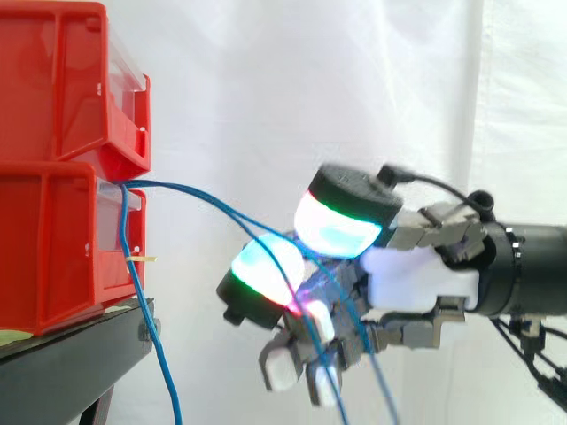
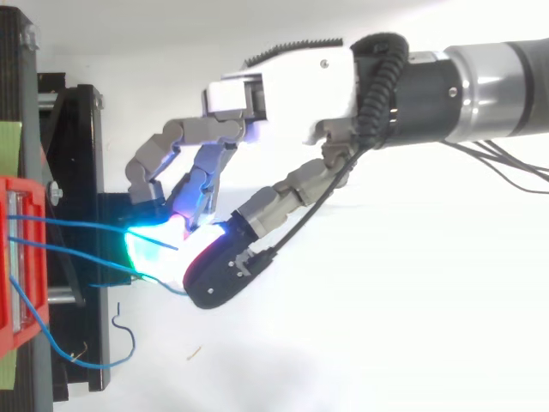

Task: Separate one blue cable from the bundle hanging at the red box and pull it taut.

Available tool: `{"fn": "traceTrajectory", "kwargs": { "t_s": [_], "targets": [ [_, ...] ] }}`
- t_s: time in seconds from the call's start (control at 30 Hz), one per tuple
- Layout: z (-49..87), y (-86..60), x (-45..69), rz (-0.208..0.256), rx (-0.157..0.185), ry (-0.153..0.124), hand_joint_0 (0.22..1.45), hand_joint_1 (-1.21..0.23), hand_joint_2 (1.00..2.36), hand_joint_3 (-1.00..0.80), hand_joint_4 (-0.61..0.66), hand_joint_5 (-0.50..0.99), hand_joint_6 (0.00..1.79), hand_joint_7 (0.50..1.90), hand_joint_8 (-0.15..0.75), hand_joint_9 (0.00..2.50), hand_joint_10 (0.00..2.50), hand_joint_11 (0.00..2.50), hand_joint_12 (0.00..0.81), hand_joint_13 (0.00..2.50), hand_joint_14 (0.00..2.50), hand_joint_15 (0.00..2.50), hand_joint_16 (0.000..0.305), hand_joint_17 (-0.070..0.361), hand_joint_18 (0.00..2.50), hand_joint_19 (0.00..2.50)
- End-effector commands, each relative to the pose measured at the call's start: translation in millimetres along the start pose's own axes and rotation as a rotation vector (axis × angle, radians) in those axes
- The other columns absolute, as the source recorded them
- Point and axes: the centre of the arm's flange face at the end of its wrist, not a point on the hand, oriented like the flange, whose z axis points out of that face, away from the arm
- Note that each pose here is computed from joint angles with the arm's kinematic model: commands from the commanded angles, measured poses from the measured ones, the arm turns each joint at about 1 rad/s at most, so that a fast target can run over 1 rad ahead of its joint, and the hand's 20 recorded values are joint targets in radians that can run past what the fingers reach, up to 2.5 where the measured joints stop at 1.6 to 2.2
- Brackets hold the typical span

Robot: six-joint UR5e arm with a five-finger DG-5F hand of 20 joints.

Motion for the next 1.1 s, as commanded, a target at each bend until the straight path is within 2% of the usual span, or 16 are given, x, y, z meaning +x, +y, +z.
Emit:
{"fn": "traceTrajectory", "kwargs": {
  "t_s": [0.0,0.1,0.27,0.43,0.5,0.7,0.83,0.9,1.07],
  "targets": [
    [-11.1,21.3,-6.8,-0.068,0.012,-0.007,0.58,-0.7,1.0,-0.47,0.19,-0.19,0.84,0.96,0.32,0.86,0.02,0.82,0.375,0.76,0.01,0.42,0.047,0.105,0.85,0.51],
    [-18.0,18.7,-5.1,-0.066,0.042,0.0,0.56,-0.59,1.0,-0.5,0.19,-0.18,0.84,0.96,0.326,0.89,0.02,0.82,0.376,0.78,0.01,0.41,0.047,0.105,0.86,0.51],
    [-20.9,18.6,-3.4,-0.059,0.059,0.005,0.57,-0.47,1.0,-0.5,0.17,-0.16,0.82,1.0,0.323,0.92,0.02,0.81,0.371,0.79,0.01,0.41,0.046,0.103,0.88,0.53],
    [-19.9,19.5,-3.1,-0.059,0.057,0.0,0.6,-0.55,1.0,-0.44,0.16,-0.16,0.82,1.03,0.323,0.92,0.02,0.8,0.368,0.79,0.01,0.42,0.045,0.102,0.88,0.53],
    [-20.0,18.9,-2.0,-0.058,0.059,0.0,0.6,-0.63,1.01,-0.37,0.16,-0.17,0.83,1.04,0.322,0.92,0.02,0.83,0.371,0.79,0.01,0.43,0.045,0.102,0.88,0.53],
    [-19.8,18.8,-1.9,-0.045,0.062,-0.009,0.61,-0.71,1.01,-0.22,0.17,-0.18,0.87,1.03,0.358,0.93,0.01,0.85,0.407,0.82,0.01,0.41,0.053,0.118,0.96,0.48],
    [-18.9,17.9,-0.9,-0.032,0.063,-0.02,0.61,-0.71,1.01,-0.28,0.19,-0.18,0.88,1.01,0.347,0.92,0.02,0.86,0.394,0.81,0.01,0.41,0.05,0.112,0.93,0.51],
    [-18.5,17.9,-0.7,-0.021,0.065,-0.028,0.58,-0.63,1.01,-0.41,0.17,-0.18,0.88,1.01,0.336,0.93,0.02,0.87,0.372,0.8,0.01,0.42,0.046,0.103,0.91,0.54],
    [-20.6,11.8,2.5,0.008,0.076,-0.049,0.57,-0.48,1.0,-0.47,0.16,-0.16,0.86,1.05,0.333,0.98,0.02,0.85,0.371,0.82,0.01,0.42,0.046,0.104,0.94,0.55]
  ]
}}
